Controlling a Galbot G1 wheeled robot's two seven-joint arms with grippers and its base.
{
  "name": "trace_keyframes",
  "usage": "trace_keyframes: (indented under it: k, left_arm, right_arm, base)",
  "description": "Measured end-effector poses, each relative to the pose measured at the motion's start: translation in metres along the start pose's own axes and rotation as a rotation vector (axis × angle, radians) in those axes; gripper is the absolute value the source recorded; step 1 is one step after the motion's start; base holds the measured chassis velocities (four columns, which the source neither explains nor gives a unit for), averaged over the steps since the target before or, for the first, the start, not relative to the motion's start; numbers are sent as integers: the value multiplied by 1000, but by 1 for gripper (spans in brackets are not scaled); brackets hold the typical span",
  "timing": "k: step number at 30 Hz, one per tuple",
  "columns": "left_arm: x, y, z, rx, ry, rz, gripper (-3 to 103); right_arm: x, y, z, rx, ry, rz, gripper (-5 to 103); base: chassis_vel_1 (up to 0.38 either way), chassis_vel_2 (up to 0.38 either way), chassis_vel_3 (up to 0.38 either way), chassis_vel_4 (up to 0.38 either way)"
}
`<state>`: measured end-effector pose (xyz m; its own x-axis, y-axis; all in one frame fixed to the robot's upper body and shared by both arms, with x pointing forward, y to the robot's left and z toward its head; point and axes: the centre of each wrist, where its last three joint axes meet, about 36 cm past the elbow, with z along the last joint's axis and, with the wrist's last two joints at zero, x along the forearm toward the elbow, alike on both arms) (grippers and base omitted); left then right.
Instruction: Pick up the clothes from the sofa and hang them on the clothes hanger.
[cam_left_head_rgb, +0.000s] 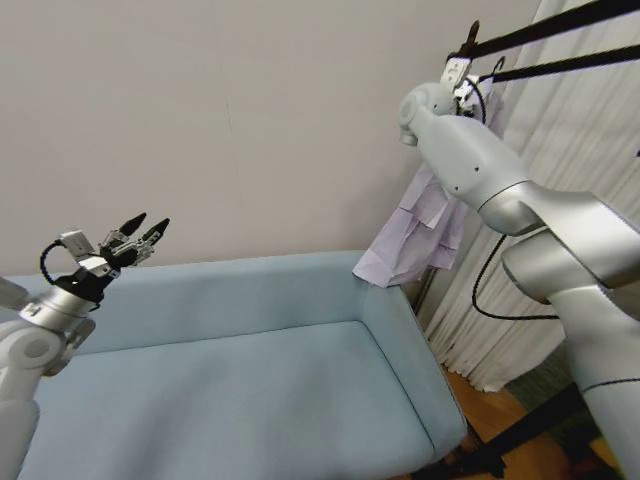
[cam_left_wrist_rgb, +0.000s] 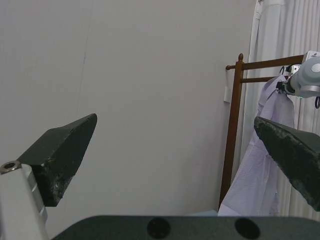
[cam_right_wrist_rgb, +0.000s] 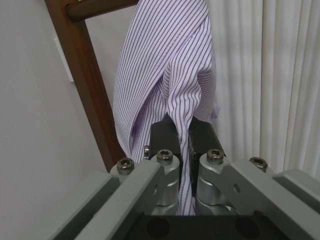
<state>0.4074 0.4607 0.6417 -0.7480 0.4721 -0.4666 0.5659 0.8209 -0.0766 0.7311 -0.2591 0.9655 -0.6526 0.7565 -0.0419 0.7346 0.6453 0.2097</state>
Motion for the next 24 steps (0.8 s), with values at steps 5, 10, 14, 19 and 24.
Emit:
trace_keyframes:
  k: [5,10,14,19,24]
  left_arm:
    - [-1,-1,3,3,-2,2,100]
    - [0,-1,4,7,-5,2,100]
    - [1,1,4,6,-7,-1,100]
    - [1,1,4,6,-9,0,100]
    - [1,0,3,6,-9,3,100]
  right_arm:
    - [-16,-12,-10,5,-22,18,2]
    - [-26,-19,-13,9,-24,29,2]
    - [-33,-24,-11,13,-18,40,2]
    - [-40,-29,-3,22,-12,44,2]
    - [-43,-31,-1,23,-4,36,2]
  base:
    - [0,0,0,0]
    - [0,0,0,0]
    - [0,0,0,0]
    - [0,0,0,0]
    - [0,0,0,0]
